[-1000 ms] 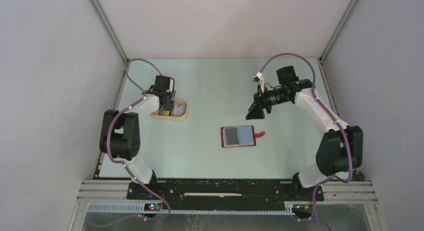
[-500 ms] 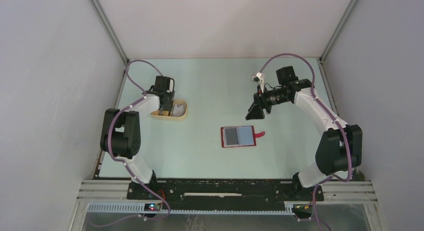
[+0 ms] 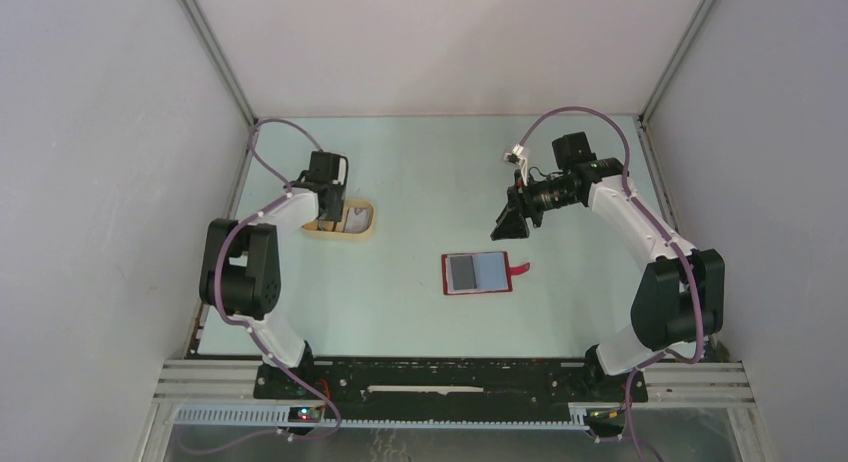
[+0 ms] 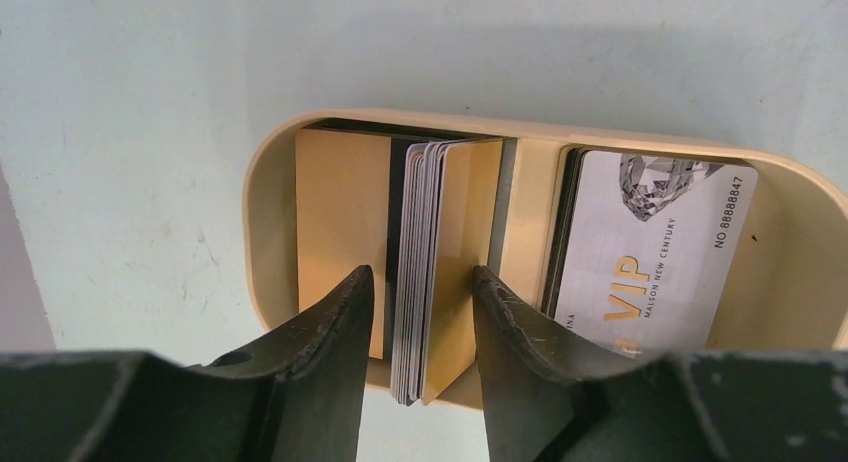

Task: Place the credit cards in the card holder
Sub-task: Pick up the credit card from the storage box.

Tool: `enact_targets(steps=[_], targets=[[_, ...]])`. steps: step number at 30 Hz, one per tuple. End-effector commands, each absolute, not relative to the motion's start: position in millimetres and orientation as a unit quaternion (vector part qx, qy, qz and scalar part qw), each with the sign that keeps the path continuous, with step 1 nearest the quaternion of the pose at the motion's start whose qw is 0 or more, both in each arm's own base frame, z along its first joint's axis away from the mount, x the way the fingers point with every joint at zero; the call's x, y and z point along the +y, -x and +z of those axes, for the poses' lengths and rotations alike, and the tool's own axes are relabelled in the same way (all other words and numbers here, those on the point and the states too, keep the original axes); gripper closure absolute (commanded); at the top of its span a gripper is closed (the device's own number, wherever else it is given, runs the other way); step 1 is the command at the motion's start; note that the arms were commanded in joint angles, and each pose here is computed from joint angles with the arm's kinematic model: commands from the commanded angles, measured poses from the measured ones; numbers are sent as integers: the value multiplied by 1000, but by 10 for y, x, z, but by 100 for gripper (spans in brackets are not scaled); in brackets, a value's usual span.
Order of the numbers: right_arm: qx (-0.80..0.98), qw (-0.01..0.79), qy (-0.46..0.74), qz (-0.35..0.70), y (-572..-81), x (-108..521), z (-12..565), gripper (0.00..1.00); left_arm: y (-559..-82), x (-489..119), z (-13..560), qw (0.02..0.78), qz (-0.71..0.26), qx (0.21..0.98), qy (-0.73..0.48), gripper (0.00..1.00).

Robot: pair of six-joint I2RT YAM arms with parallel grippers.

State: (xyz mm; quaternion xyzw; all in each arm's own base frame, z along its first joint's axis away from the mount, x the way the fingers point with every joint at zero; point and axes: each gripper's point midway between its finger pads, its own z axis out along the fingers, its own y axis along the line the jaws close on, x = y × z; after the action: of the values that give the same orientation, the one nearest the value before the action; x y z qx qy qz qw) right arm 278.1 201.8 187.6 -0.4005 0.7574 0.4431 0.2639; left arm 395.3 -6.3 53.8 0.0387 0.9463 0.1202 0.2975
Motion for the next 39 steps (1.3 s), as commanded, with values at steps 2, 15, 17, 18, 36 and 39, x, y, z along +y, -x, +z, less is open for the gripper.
enact_targets(steps=[2, 15, 17, 18, 36, 39], targets=[[746, 275, 410, 448, -2785, 2024, 1950, 29, -4077, 39, 934, 345, 141, 928, -14, 55], [747, 276, 409, 447, -2788, 2015, 1955, 29, -4071, 19, 940, 346, 135, 928, -14, 67], [746, 276, 409, 447, -2787, 2015, 1955, 29, -4076, 10, 931, 345, 133, 929, -15, 70], [746, 276, 409, 447, -2789, 2015, 1954, 29, -4081, 6, 927, 345, 132, 929, -16, 71], [746, 277, 408, 447, -2786, 2003, 1965, 30, -4049, -113, 1031, 360, 95, 928, -10, 100], [746, 277, 408, 448, -2783, 2001, 1965, 30, -4042, -175, 1080, 368, 76, 927, -8, 100]])
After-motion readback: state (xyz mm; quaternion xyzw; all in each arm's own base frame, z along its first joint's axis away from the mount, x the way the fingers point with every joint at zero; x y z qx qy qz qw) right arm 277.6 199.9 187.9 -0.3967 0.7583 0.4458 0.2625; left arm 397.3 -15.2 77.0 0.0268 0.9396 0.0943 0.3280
